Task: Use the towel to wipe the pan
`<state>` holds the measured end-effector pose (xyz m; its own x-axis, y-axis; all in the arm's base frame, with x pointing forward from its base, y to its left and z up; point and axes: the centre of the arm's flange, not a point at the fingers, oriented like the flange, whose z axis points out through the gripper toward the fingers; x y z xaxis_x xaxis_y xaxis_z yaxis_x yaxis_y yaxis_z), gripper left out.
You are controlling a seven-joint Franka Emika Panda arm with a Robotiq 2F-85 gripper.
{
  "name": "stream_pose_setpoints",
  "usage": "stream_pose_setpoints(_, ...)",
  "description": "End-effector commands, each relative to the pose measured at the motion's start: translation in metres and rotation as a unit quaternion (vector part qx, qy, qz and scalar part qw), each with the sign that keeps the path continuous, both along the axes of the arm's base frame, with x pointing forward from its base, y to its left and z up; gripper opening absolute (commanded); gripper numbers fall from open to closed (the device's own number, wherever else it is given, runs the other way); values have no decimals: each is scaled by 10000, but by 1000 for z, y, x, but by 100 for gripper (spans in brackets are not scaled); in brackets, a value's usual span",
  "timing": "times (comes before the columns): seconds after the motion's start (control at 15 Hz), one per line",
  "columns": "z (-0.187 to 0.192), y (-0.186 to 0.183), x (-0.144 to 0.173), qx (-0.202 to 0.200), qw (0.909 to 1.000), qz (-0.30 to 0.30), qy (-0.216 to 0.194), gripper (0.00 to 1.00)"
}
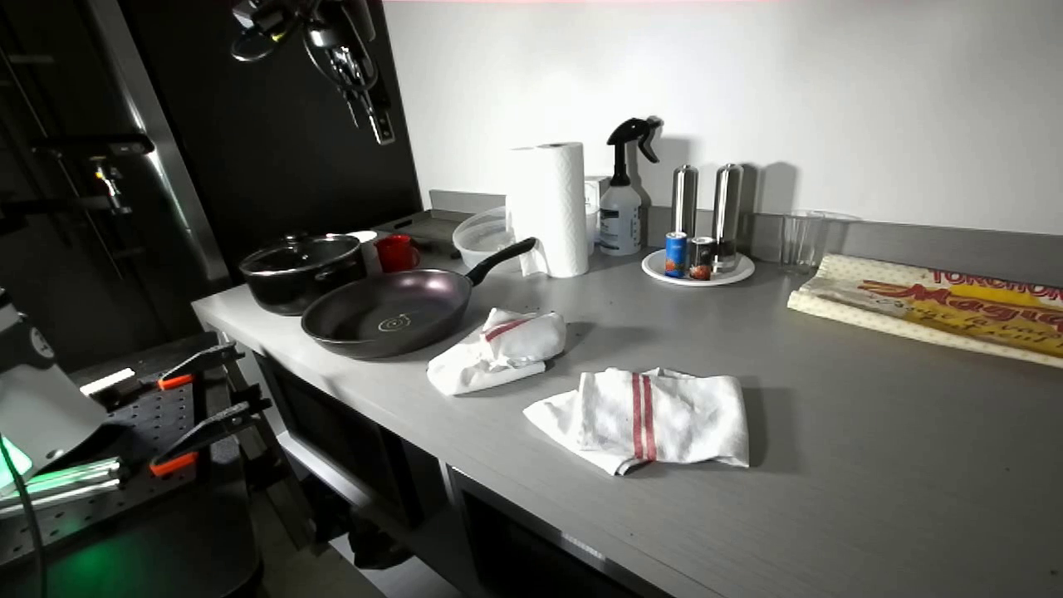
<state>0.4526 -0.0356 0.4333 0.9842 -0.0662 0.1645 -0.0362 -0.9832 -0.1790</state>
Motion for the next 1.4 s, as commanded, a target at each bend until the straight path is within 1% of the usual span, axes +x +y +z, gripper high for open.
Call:
stream_pose_setpoints(0.0, -22, -4, 46, -93, 9988, -399, 262, 100)
stream_pose_setpoints(0.2, -48, -15, 72, -146, 9958, -716, 549, 100)
stream_pose_setpoints(0.33, -65, -22, 83, -217, 9933, -873, 727, 100)
stream_pose_setpoints(0.8, -130, -46, 104, -978, 9822, -1016, 1240, 100)
stream_pose_setpoints(0.93, -146, -52, 111, -1123, 9792, -1028, 1342, 100)
stream_pose_setpoints(1.13, -167, -64, 121, -1205, 9762, -1111, 1421, 100)
stream_pose_setpoints(1.33, -187, -83, 132, -1092, 9756, -1232, 1451, 100)
